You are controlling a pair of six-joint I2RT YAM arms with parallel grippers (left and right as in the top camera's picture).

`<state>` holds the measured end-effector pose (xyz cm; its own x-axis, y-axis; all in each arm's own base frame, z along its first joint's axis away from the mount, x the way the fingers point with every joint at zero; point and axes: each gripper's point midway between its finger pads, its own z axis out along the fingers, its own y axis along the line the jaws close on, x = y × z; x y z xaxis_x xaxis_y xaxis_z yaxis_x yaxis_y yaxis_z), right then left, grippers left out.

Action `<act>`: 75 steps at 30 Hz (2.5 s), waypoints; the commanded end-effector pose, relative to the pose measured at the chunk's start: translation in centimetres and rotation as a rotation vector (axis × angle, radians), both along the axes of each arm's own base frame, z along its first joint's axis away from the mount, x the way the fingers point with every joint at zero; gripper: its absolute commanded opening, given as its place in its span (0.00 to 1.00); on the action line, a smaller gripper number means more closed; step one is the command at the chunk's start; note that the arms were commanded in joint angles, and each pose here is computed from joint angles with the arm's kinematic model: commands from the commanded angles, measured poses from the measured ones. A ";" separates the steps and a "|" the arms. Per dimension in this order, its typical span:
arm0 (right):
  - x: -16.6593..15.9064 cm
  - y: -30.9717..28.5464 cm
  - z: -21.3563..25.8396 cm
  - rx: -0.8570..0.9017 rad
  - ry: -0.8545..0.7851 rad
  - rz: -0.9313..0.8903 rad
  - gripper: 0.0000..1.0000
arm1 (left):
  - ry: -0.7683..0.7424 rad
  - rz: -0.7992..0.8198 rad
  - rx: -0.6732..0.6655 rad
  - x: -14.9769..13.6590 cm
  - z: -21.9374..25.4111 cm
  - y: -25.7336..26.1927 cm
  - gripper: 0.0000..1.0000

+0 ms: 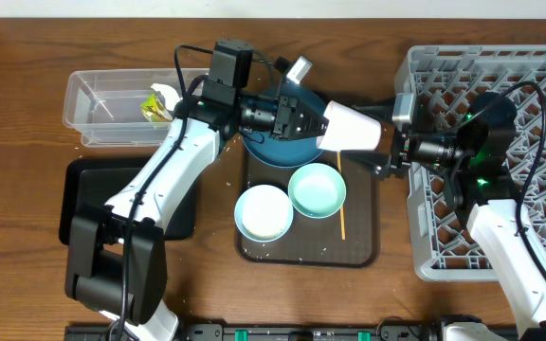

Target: Sort waste into correct bins and load items into the dishwasher rack

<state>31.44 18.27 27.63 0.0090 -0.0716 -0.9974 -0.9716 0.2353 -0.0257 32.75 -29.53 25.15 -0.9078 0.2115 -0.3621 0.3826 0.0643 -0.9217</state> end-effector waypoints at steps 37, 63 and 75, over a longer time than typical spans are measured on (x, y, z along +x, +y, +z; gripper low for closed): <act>6.6 -20.0 -3.7 -0.239 0.744 -1.192 0.35 | 0.012 0.628 0.836 4.9 -9.6 17.9 0.61; -0.9 -48.9 -4.9 -0.238 1.250 -1.932 0.36 | -0.156 0.841 1.003 3.5 -4.3 22.9 0.62; -3.1 -53.4 -13.3 -0.176 1.514 -1.954 0.37 | -0.145 0.834 1.009 3.2 -4.4 22.9 0.62</act>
